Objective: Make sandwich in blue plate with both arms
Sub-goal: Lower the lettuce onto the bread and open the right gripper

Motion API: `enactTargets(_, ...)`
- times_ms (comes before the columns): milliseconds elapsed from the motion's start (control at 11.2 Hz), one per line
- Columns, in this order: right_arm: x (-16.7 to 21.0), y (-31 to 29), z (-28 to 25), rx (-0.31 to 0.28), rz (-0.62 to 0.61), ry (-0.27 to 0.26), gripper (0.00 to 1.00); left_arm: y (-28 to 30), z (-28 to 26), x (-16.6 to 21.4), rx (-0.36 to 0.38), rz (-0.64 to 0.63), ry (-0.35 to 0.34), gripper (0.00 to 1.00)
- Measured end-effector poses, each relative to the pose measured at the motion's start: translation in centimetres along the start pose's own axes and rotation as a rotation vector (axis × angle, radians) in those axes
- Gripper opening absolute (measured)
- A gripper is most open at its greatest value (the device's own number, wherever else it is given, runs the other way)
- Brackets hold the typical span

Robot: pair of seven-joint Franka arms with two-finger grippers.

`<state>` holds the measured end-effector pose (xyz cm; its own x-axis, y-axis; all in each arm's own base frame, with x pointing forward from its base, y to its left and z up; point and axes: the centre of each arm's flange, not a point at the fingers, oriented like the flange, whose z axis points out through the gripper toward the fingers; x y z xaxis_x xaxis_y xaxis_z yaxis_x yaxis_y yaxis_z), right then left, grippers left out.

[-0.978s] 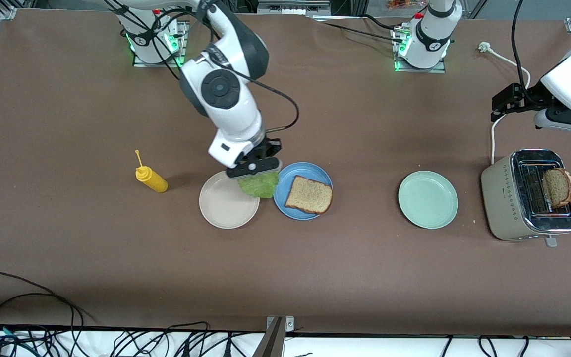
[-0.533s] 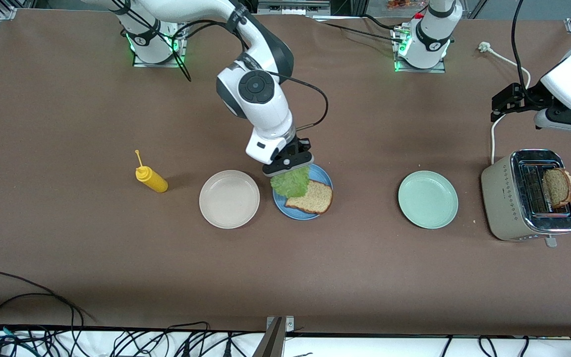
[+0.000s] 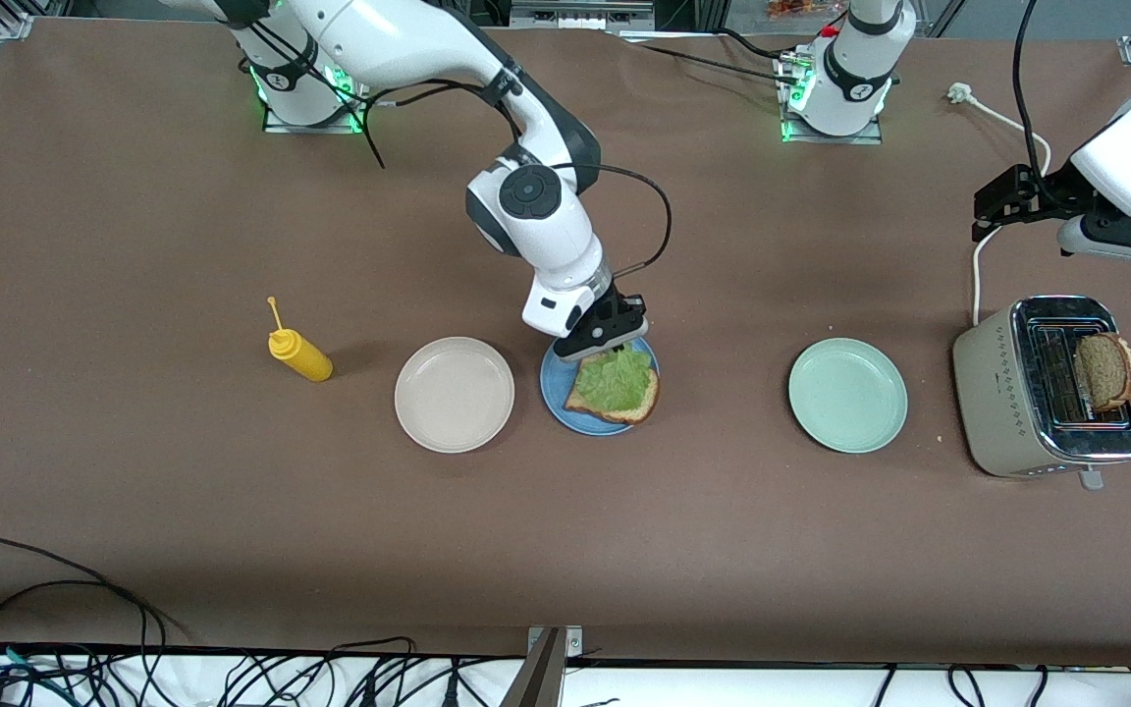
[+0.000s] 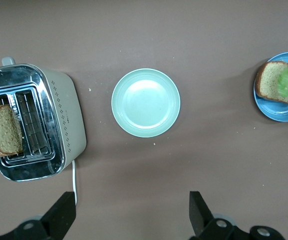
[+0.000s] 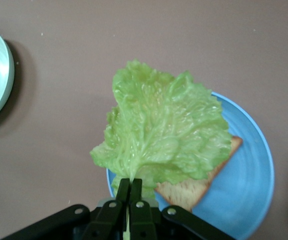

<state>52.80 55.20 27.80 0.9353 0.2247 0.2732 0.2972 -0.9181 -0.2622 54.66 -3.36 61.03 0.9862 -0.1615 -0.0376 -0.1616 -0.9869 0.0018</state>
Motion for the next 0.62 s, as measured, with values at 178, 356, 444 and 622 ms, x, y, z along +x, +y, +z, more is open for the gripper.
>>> enactTargets(178,-0.4,0.6,2.3,0.019,0.005,0.040,0.03,0.0,0.0,0.0,0.000,0.000,0.000,1.00)
enactTargets(356,-0.9,1.1,3.8,0.013,0.006,0.033,0.03,0.0,0.0,0.0,0.000,0.000,0.000,1.00)
enactTargets(444,-0.9,1.6,4.2,0.006,0.003,0.031,0.03,0.0,0.0,0.0,0.000,0.000,0.000,1.00)
enactTargets(622,-0.5,2.7,4.6,-0.006,-0.001,0.032,0.03,0.0,0.0,0.0,0.000,0.000,0.000,1.00)
